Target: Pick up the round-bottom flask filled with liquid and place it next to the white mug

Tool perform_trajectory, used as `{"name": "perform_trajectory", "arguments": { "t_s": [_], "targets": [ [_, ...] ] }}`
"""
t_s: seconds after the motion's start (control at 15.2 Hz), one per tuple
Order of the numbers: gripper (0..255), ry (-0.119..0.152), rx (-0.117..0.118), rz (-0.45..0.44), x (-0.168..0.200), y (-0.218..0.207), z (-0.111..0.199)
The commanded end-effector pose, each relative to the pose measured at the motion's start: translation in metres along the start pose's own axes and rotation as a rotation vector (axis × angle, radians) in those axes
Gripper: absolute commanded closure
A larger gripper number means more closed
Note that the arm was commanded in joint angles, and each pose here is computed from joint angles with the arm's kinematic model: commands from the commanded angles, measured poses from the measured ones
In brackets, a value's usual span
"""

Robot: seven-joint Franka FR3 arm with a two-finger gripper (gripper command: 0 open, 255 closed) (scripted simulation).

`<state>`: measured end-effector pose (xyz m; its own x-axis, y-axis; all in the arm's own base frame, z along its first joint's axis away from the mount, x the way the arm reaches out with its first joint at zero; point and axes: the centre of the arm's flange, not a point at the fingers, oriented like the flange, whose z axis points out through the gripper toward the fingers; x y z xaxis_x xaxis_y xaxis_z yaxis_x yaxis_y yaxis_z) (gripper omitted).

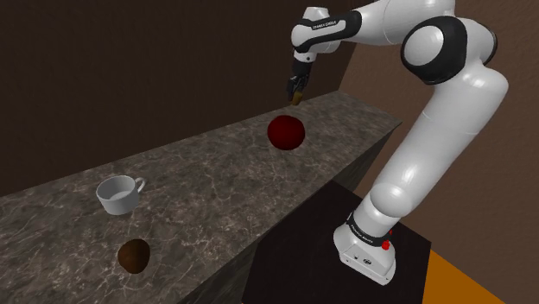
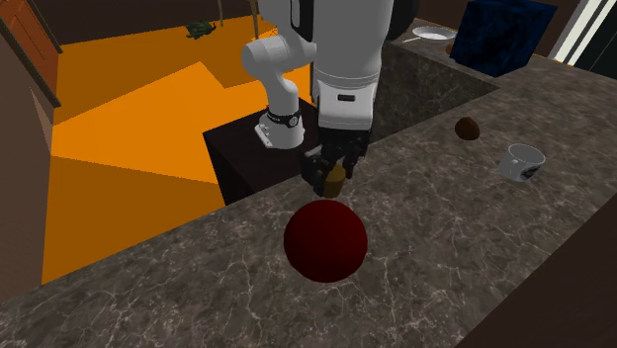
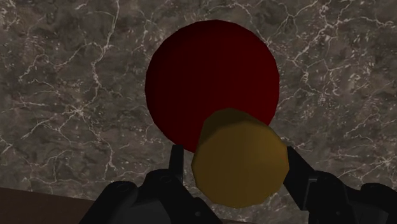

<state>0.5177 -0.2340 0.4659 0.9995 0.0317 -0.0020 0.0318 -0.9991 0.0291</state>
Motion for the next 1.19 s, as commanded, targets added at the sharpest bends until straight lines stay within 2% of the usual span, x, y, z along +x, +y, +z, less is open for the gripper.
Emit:
{"name": "perform_trajectory", "arguments": {
  "t_s": [0.0,1.12],
  "targets": [
    [255,0.004,-0.001,0.000,0.001,0.001,-0.011],
    [255,0.004,-0.001,0.000,0.000,0.004,-0.101]
  ]
}}
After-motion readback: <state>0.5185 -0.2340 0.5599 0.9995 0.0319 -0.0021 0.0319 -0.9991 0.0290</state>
